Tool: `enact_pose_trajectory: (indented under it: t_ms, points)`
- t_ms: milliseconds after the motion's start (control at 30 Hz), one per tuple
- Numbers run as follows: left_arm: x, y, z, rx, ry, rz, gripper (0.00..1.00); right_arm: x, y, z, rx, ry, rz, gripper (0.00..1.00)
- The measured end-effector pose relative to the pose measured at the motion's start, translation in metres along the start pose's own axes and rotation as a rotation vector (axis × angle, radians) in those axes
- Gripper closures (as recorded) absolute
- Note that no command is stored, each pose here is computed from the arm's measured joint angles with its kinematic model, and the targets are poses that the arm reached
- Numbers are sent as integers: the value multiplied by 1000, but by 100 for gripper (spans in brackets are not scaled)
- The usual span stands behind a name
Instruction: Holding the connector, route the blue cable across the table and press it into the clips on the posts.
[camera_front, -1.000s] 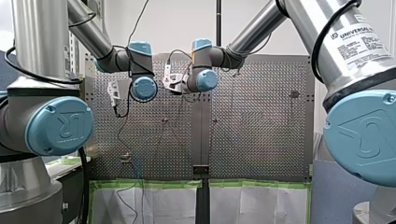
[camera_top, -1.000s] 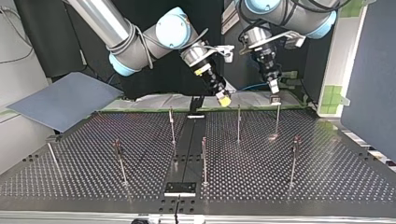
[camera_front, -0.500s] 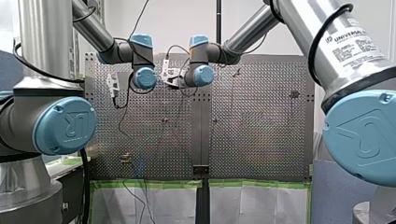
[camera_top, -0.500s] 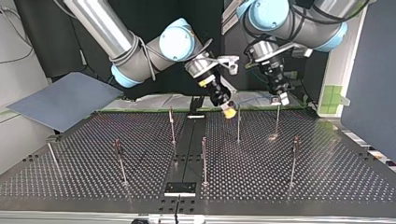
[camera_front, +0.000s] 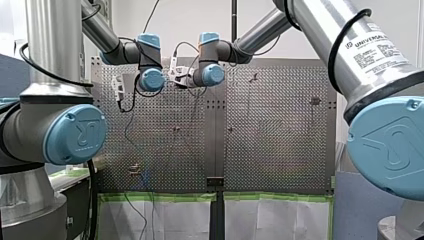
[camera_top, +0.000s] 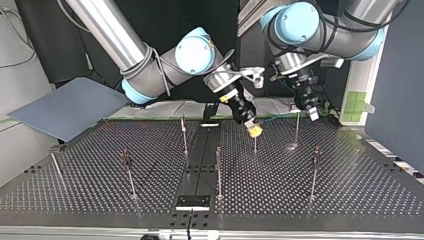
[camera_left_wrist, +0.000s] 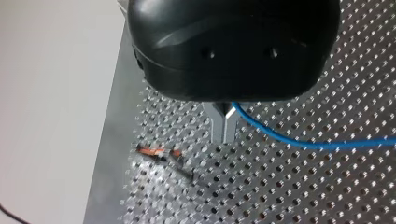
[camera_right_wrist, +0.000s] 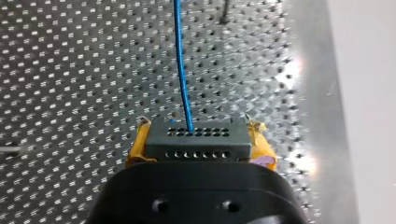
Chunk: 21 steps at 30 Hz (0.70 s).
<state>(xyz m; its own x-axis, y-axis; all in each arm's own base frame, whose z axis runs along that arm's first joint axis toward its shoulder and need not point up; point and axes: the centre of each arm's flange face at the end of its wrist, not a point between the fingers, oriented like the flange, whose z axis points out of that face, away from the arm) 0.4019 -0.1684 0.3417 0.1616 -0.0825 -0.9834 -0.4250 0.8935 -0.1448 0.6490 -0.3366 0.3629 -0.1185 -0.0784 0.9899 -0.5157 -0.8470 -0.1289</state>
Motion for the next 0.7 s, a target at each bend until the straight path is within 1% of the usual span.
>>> enact_pose_trajectory:
  t_ms: [167,300,400,467,600,700]
  points:
    - [-8,5,14,-24,-1,-1,100,18,-2,7,5,32,6,100]
    - [-11,12,25,-32,-3,2,100,33,-3,12,11,56,17,100]
    - [-13,17,35,-33,-9,16,100,43,-5,15,21,70,27,100]
    - [-14,20,41,-33,-14,20,100,49,-7,17,28,78,31,100]
    - [-17,26,53,-30,-26,17,100,61,-11,22,40,99,32,100]
    - [-19,28,58,-18,-31,11,100,59,-14,25,47,99,32,100]
